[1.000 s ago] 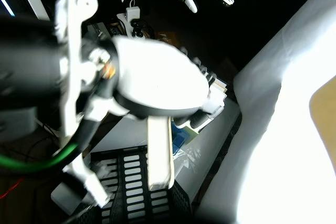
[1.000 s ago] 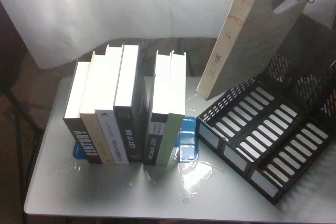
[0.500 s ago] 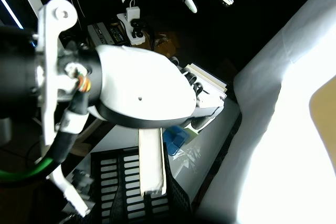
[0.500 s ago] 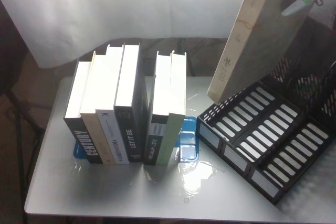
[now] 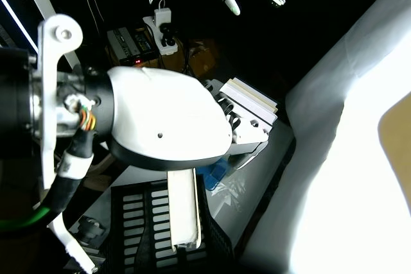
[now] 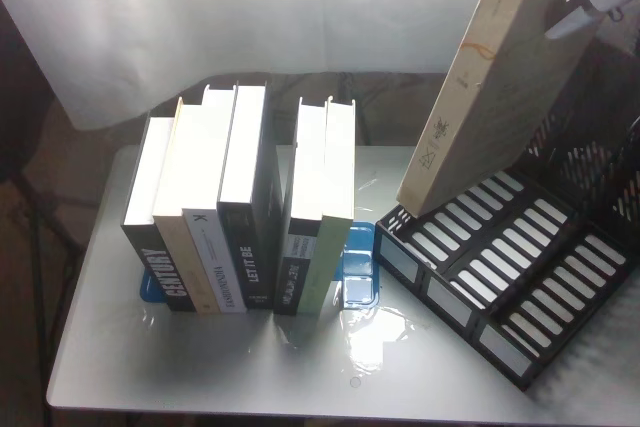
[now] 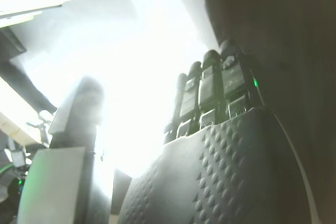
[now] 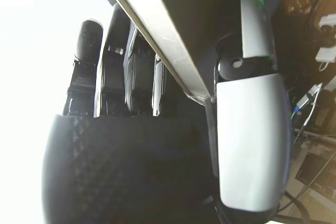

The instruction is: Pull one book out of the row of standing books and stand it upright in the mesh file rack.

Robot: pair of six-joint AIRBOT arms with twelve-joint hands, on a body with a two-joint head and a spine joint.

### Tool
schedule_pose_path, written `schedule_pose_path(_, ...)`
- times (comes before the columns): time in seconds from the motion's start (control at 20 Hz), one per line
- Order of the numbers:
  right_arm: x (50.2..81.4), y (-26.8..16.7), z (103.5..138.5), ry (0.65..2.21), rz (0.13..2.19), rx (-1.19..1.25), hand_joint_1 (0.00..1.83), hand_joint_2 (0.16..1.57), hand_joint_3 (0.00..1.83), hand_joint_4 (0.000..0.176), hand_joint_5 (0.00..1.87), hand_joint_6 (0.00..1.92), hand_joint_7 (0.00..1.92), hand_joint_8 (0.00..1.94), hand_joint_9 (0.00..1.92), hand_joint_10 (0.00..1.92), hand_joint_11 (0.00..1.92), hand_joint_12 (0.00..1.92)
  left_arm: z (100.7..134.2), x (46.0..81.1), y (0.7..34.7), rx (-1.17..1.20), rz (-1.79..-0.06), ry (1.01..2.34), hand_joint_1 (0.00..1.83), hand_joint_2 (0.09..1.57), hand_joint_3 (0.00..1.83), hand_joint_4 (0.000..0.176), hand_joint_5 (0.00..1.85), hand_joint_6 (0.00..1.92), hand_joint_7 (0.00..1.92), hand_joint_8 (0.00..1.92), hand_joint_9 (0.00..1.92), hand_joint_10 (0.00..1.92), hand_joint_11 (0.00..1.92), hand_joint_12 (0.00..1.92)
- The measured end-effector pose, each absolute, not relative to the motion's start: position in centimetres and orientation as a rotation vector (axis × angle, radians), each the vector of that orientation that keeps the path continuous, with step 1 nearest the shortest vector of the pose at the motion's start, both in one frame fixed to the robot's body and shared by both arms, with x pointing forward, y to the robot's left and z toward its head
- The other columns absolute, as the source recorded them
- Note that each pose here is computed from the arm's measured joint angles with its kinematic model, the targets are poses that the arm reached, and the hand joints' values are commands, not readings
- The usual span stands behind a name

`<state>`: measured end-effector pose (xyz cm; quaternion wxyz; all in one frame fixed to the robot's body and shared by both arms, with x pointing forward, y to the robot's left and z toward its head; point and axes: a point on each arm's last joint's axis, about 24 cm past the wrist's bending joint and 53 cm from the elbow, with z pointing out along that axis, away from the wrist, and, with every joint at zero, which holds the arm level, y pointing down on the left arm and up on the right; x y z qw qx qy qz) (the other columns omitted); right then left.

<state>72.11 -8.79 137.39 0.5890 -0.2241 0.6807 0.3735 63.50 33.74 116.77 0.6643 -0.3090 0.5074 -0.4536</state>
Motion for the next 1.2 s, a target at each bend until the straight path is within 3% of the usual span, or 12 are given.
schedule_pose_path(0.25, 72.8, -9.2, 136.2, 1.610, 0.853, -0.502, 1.16, 1.25, 0.00, 0.000, 0.83, 1.24, 0.65, 1.53, 0.53, 1.57, 0.11, 1.92, 116.8, 63.5, 33.7, -0.697, -1.025, 1.147, 0.92, 1.33, 0.00, 0.000, 0.02, 0.00, 0.00, 0.00, 0.00, 0.00, 0.00, 0.00)
schedule_pose_path(0.3, 73.0, -9.4, 135.6, 1.623, 0.847, -0.499, 1.19, 1.23, 0.00, 0.000, 0.83, 1.12, 0.74, 1.55, 0.63, 1.66, 0.29, 1.92, 116.7, 63.5, 33.7, -0.696, -1.026, 1.149, 0.91, 1.34, 0.00, 0.000, 0.01, 0.00, 0.00, 0.00, 0.00, 0.00, 0.00, 0.00)
schedule_pose_path(0.35, 73.2, -9.5, 135.2, 1.632, 0.842, -0.496, 1.19, 1.23, 0.00, 0.000, 0.79, 1.15, 0.79, 1.52, 0.68, 1.59, 0.25, 1.92, 116.7, 63.5, 33.7, -0.697, -1.025, 1.150, 0.89, 1.34, 0.00, 0.000, 0.00, 0.00, 0.00, 0.00, 0.00, 0.00, 0.00, 0.00)
schedule_pose_path(0.4, 73.4, -9.5, 135.0, 1.636, 0.835, -0.494, 1.21, 1.22, 0.00, 0.000, 0.79, 1.11, 0.81, 1.52, 0.73, 1.68, 0.41, 1.92, 116.7, 63.5, 33.7, -0.696, -1.026, 1.150, 0.87, 1.34, 0.00, 0.000, 0.00, 0.00, 0.00, 0.00, 0.00, 0.00, 0.00, 0.00)
schedule_pose_path(0.5, 73.8, -9.5, 134.1, 1.652, 0.822, -0.488, 1.32, 1.26, 0.00, 0.000, 0.66, 1.22, 0.75, 1.46, 0.63, 1.73, 0.48, 1.92, 116.6, 63.4, 33.5, -0.699, -1.028, 1.152, 0.82, 1.35, 0.00, 0.000, 0.00, 0.00, 0.00, 0.00, 0.00, 0.00, 0.00, 0.00)
schedule_pose_path(0.55, 73.9, -9.2, 133.6, 1.661, 0.819, -0.497, 1.22, 1.25, 0.00, 0.000, 0.75, 1.17, 0.74, 1.59, 0.53, 1.77, 0.37, 1.92, 116.6, 63.4, 33.4, -0.699, -1.031, 1.157, 0.81, 1.35, 0.01, 0.000, 0.00, 0.00, 0.00, 0.00, 0.00, 0.00, 0.00, 0.00)
schedule_pose_path(0.6, 73.9, -8.9, 133.4, 1.665, 0.817, -0.504, 1.30, 1.28, 0.00, 0.000, 0.78, 1.11, 0.68, 1.59, 0.49, 1.85, 0.31, 1.92, 116.5, 63.4, 33.4, -0.699, -1.032, 1.160, 0.81, 1.35, 0.00, 0.005, 0.00, 0.00, 0.00, 0.00, 0.00, 0.00, 0.00, 0.00)
schedule_pose_path(0.8, 74.4, -8.1, 132.4, 1.686, 0.817, -0.511, 1.32, 1.26, 0.00, 0.000, 0.75, 1.27, 0.70, 1.46, 0.56, 1.71, 0.28, 1.92, 116.5, 63.6, 33.0, -0.699, -1.040, 1.166, 0.80, 1.36, 0.00, 0.001, 0.00, 0.00, 0.00, 0.00, 0.00, 0.00, 0.00, 0.00)
schedule_pose_path(0.9, 74.8, -8.2, 132.1, 1.691, 0.806, -0.500, 1.33, 1.25, 0.00, 0.000, 0.71, 1.38, 0.75, 1.33, 0.60, 1.63, 0.35, 1.80, 116.4, 63.6, 32.7, -0.692, -1.046, 1.177, 0.76, 1.36, 0.01, 0.014, 0.00, 0.00, 0.00, 0.00, 0.00, 0.00, 0.00, 0.00)
schedule_pose_path(1.05, 75.3, -8.4, 131.3, 1.699, 0.781, -0.498, 1.33, 1.24, 0.00, 0.000, 0.75, 1.25, 0.74, 1.36, 0.63, 1.66, 0.40, 1.83, 116.6, 63.9, 32.6, -0.687, -1.049, 1.177, 0.77, 1.37, 0.00, 0.004, 0.00, 0.00, 0.00, 0.00, 0.00, 0.00, 0.00, 0.00)
schedule_pose_path(1.15, 75.6, -8.4, 130.9, 1.704, 0.768, -0.498, 1.34, 1.22, 0.00, 0.000, 0.70, 1.32, 0.79, 1.27, 0.74, 1.54, 0.55, 1.69, 116.5, 64.0, 32.6, -0.687, -1.050, 1.180, 0.78, 1.36, 0.00, 0.009, 0.00, 0.00, 0.00, 0.00, 0.00, 0.00, 0.00, 0.00)
schedule_pose_path(1.2, 75.7, -8.4, 130.6, 1.708, 0.765, -0.497, 1.34, 1.23, 0.00, 0.000, 0.70, 1.30, 0.78, 1.28, 0.72, 1.58, 0.53, 1.75, 116.4, 64.0, 32.5, -0.686, -1.052, 1.186, 0.78, 1.36, 0.00, 0.022, 0.00, 0.00, 0.00, 0.00, 0.00, 0.00, 0.00, 0.00)
